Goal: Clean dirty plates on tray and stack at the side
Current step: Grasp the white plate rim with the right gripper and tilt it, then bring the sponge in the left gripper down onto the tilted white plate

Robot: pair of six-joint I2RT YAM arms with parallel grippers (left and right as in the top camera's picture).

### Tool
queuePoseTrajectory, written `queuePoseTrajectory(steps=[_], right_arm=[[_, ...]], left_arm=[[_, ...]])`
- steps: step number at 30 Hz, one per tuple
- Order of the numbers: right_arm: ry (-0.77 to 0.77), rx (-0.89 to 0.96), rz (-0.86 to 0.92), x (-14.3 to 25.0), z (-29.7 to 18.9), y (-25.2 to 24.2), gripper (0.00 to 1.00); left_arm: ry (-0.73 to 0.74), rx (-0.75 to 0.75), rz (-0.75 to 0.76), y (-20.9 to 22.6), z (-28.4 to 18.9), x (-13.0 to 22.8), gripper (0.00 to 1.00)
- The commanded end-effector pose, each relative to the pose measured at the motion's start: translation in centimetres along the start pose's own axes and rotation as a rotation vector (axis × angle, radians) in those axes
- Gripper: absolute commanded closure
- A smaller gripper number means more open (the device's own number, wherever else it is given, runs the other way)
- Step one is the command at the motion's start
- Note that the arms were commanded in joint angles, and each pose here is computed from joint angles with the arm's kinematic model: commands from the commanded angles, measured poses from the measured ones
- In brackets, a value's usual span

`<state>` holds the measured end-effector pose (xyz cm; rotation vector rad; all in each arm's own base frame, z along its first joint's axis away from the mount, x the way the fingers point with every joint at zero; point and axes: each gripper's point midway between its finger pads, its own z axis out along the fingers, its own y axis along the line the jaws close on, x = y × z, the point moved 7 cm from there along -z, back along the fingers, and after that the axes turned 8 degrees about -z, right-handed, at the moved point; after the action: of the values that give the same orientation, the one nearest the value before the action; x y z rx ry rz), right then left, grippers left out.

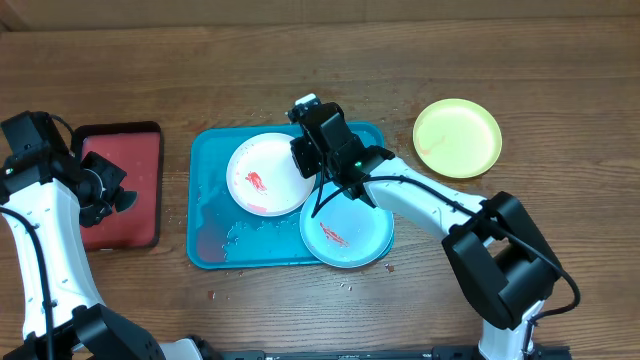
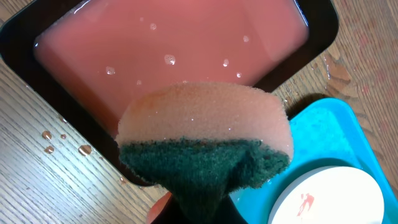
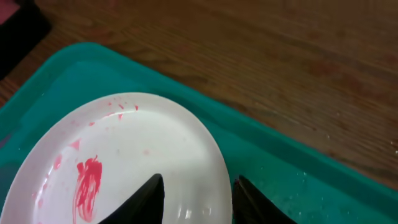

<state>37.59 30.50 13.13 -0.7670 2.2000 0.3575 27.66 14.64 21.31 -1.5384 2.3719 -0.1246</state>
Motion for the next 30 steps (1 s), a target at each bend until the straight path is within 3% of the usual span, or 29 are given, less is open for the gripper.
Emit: queuePoseTrajectory(steps=[1,12,17,23,30], right_arm=[[0.022,0.012,-0.064,1.1,1.9,-0.3,0.62],[0.106,0.005,-0.076,4.6,4.9,-0.3,0.60],[0.108,-0.009,-0.036,4.6,4.9,-0.2,0.83],[0.137,-0.047,0.091,4.9,4.8,0.4,0.89],[0.225,-0.029,0.277,5.3,4.3,0.5,0.96]], left_arm=[[0.006,0.006,0.026,-0.2,0.1,0.1,0.96],[0.014,0.000,0.025,-0.1,0.1,0.2,0.96],[0.024,0.011,0.033,-0.2,0.1,0.3,0.96],[0.111,0.162,0.215,-2.4,-0.1,1.9,0.96],[0.135,0.193,0.328,-4.8,0.0,4.1,0.95]])
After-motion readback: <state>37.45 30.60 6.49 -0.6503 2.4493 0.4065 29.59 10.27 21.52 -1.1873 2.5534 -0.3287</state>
